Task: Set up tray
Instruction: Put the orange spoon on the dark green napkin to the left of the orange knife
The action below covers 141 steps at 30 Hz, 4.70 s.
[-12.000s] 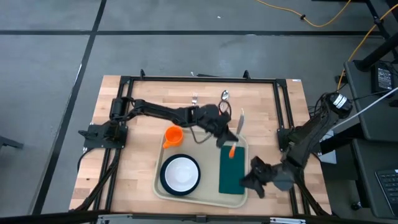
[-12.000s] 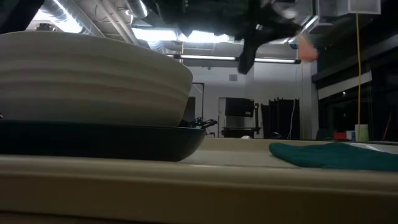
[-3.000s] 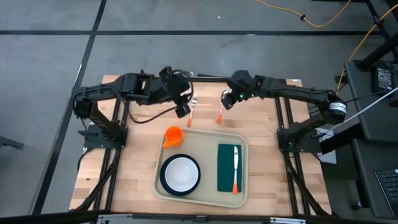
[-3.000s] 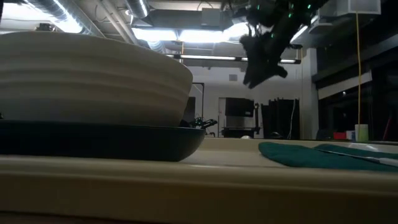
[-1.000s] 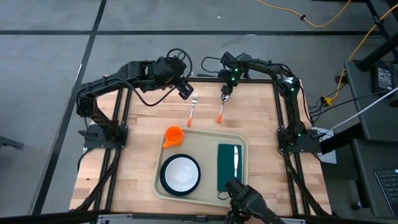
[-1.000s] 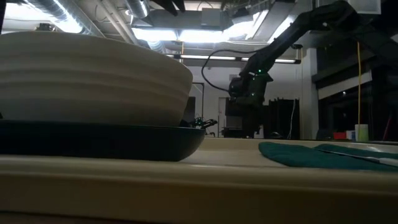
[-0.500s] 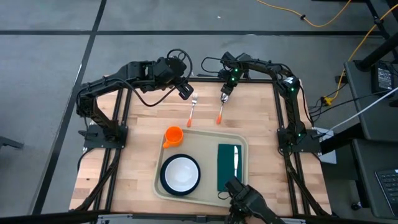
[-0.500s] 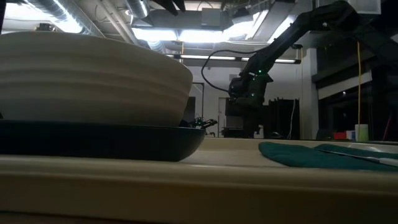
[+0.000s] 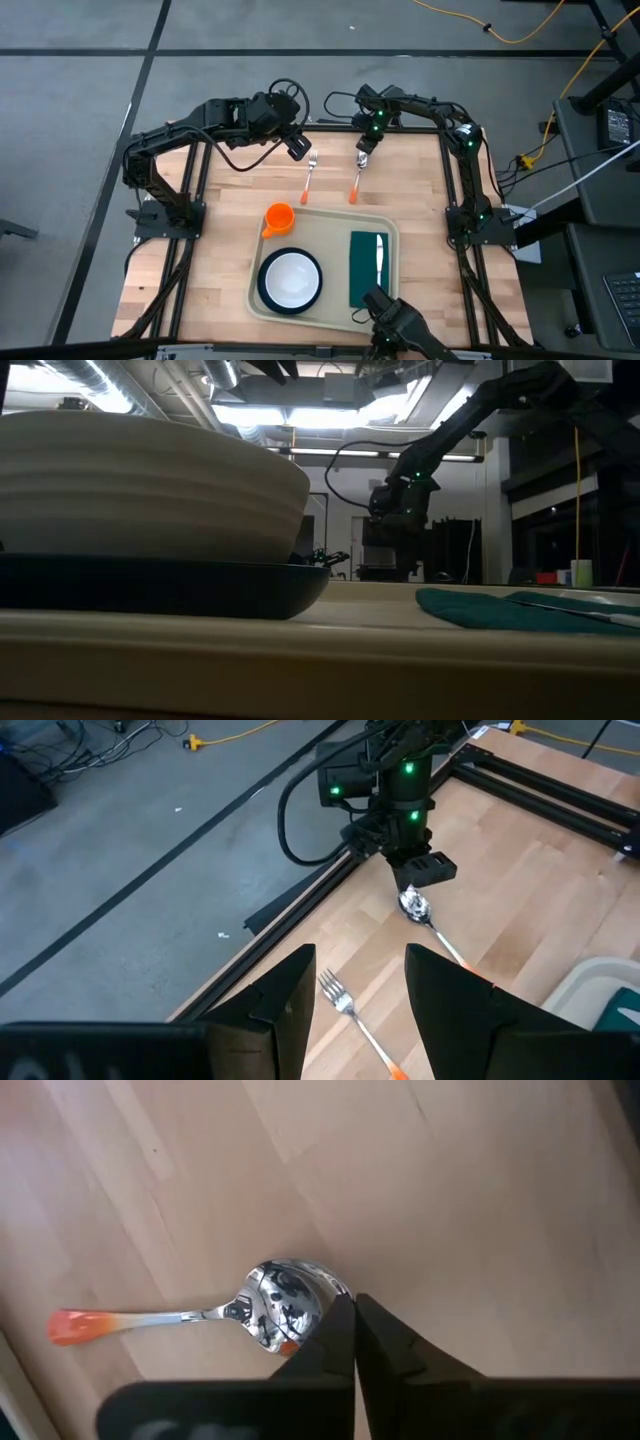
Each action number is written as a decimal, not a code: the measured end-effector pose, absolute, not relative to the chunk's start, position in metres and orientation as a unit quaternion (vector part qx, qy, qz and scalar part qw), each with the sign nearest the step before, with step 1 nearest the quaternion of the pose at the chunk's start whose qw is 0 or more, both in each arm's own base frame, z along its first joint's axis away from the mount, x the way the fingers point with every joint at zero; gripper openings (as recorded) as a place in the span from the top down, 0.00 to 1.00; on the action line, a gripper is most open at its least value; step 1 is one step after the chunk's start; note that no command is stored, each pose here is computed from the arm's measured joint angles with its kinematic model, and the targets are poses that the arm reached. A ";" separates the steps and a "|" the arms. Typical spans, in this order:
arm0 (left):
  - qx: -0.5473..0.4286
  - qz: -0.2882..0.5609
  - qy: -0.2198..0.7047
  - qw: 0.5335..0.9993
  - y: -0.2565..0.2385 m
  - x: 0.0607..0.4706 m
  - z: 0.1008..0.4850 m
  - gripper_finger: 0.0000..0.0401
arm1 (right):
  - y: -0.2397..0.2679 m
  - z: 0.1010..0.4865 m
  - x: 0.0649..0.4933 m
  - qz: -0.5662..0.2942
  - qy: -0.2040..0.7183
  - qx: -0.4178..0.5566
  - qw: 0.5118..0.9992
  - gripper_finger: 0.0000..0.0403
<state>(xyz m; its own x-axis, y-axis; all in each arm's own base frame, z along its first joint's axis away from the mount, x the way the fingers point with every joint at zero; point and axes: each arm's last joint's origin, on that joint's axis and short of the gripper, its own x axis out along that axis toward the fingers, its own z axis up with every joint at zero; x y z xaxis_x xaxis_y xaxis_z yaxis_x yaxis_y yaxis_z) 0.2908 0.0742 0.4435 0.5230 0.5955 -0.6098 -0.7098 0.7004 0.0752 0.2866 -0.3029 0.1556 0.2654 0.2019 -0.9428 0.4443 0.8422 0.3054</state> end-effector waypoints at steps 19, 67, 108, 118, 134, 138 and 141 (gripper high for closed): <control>-0.081 0.372 0.317 0.869 0.074 0.291 0.443 0.63 | -0.320 0.241 0.301 -0.094 0.572 0.204 0.789 1.00; 0.013 0.388 0.457 0.800 0.101 0.259 0.433 0.63 | -0.089 0.347 0.286 0.099 0.557 0.216 0.796 1.00; 0.021 0.365 0.455 0.812 0.100 0.262 0.434 0.63 | -0.016 0.165 0.257 0.073 0.528 0.340 0.775 1.00; 0.019 0.367 0.444 0.817 0.101 0.264 0.435 0.63 | -0.021 0.158 0.254 0.065 0.519 0.343 0.780 1.00; 0.019 0.368 0.440 0.819 0.101 0.265 0.435 0.63 | -0.021 0.154 0.257 0.075 0.521 0.334 0.782 1.00; 0.019 0.368 0.440 0.819 0.101 0.265 0.435 0.63 | -0.021 0.147 0.258 0.076 0.532 0.329 0.776 1.00; 0.019 0.368 0.440 0.819 0.101 0.265 0.435 0.63 | -0.021 0.142 0.259 0.078 0.539 0.332 0.770 1.00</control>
